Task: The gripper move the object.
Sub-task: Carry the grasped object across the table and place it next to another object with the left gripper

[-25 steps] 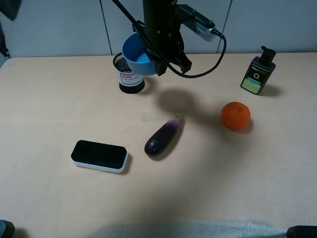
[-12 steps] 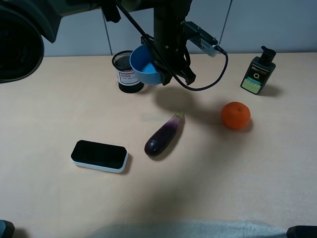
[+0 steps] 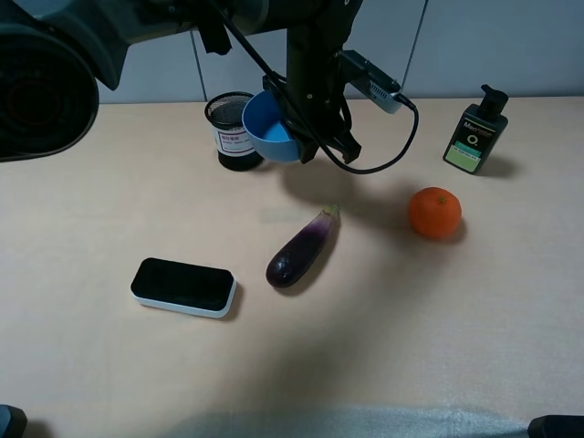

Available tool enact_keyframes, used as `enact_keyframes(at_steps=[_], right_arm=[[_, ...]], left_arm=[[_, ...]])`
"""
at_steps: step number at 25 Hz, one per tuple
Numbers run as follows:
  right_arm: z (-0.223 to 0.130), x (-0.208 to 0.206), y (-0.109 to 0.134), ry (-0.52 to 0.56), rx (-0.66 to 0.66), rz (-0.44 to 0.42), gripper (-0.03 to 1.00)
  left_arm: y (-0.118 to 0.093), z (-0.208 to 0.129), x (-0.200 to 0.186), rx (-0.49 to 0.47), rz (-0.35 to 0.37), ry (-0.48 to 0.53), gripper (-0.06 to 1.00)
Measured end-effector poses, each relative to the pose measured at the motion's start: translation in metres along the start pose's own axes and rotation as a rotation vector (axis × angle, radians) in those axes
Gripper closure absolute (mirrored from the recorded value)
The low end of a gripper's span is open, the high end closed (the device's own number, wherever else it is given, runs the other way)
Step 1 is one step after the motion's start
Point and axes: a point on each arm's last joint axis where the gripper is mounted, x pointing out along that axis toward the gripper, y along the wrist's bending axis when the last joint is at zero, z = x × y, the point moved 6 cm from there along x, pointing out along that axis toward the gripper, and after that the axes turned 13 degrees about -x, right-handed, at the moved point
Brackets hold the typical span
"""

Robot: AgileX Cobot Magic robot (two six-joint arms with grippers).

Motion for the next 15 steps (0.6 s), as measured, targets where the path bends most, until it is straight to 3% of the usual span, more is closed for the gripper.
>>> enact_keyframes(at_steps=[15], right_arm=[[0.000,0.000,0.000,0.000,0.000,0.000,0.36]], left_arm=[[-0.022,-0.006,0.019,0.047,-0.014,0.040,0.91]])
